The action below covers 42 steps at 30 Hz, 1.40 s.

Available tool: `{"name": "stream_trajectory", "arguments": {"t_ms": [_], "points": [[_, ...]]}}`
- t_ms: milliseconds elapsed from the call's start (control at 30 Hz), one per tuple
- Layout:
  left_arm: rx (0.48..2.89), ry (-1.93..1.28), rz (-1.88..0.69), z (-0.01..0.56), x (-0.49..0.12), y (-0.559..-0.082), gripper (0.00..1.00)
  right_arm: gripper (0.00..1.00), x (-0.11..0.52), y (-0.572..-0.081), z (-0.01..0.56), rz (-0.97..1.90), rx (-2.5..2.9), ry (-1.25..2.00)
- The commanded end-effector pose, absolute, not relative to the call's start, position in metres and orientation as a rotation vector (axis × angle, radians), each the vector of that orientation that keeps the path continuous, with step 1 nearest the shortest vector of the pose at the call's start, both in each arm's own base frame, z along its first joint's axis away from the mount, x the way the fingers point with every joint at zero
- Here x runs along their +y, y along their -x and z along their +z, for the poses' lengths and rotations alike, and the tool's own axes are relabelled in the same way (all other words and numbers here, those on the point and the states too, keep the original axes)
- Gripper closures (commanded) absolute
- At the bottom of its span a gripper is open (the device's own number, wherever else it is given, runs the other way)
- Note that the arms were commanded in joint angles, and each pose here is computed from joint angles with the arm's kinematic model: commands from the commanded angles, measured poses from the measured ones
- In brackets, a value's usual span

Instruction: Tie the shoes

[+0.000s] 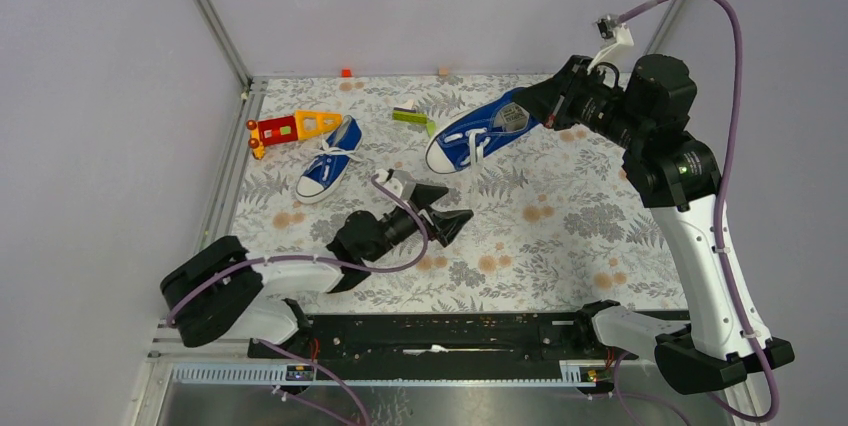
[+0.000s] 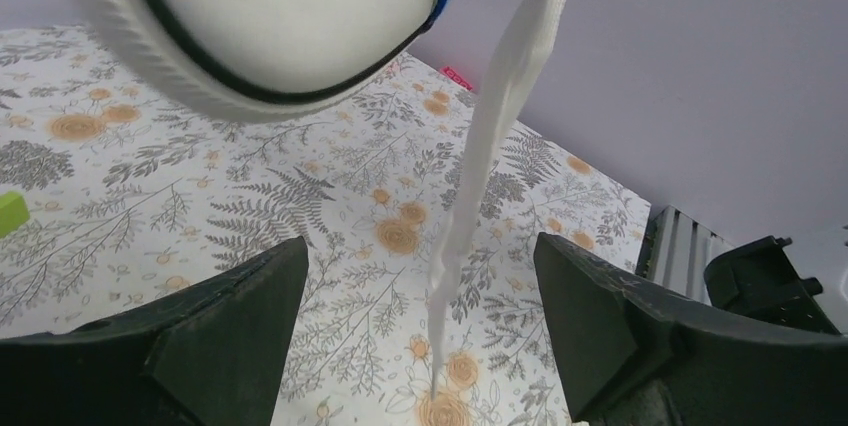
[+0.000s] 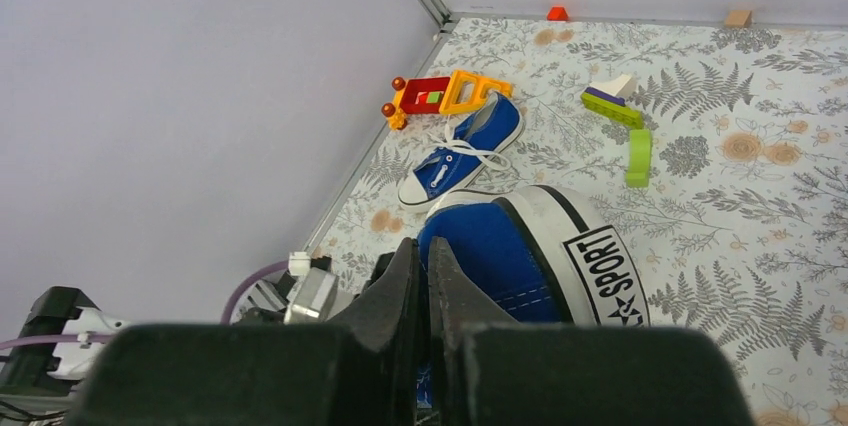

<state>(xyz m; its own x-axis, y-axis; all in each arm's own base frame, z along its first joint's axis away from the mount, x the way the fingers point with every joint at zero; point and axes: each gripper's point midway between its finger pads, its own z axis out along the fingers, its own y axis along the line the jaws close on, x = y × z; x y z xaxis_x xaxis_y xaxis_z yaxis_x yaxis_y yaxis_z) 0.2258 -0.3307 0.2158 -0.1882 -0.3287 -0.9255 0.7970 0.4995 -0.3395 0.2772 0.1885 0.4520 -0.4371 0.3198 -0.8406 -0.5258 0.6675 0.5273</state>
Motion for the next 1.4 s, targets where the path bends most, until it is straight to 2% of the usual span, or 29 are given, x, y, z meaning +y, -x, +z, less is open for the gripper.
{"name": "stream_trajectory", "arguments": {"t_ms": [0, 300, 500, 533, 600, 667, 700, 900, 1067, 1200, 1367], "points": [[1.207, -0.365, -1.089, 0.276, -0.344, -0.238, 0.1, 1.0, 0.193, -0.267, 0.514, 1.03, 1.571, 0.201], [1.201, -0.356, -1.108, 0.275, -0.365, -0.249, 0.15, 1.0, 0.192, -0.265, 0.521, 1.036, 1.554, 0.191], [1.206, -0.332, -1.1, 0.273, -0.37, -0.256, 0.22, 1.0, 0.193, -0.261, 0.525, 1.06, 1.544, 0.182], [1.207, -0.33, -1.099, 0.272, -0.37, -0.257, 0.32, 1.0, 0.193, -0.261, 0.525, 1.063, 1.544, 0.18], [1.206, -0.325, -1.102, 0.272, -0.372, -0.258, 0.61, 1.0, 0.192, -0.26, 0.526, 1.065, 1.542, 0.173], [1.209, -0.321, -1.108, 0.272, -0.371, -0.257, 0.96, 1.0, 0.19, -0.262, 0.525, 1.05, 1.54, 0.164], [1.214, -0.317, -1.112, 0.273, -0.369, -0.255, 1.0, 1.0, 0.188, -0.263, 0.522, 1.036, 1.542, 0.159], [1.389, -0.34, -1.157, 0.252, -0.359, -0.236, 1.0, 1.0, 0.179, -0.289, 0.475, 0.876, 1.626, 0.15], [1.641, -0.37, -1.153, 0.224, -0.339, -0.211, 1.0, 1.0, 0.196, -0.311, 0.399, 0.878, 1.817, 0.222], [1.699, -0.42, -1.205, 0.239, -0.324, -0.184, 1.0, 1.0, 0.214, -0.316, 0.348, 0.949, 1.945, 0.311], [1.722, -0.459, -1.205, 0.261, -0.309, -0.165, 1.0, 1.0, 0.236, -0.317, 0.31, 1.085, 2.071, 0.413]]}}
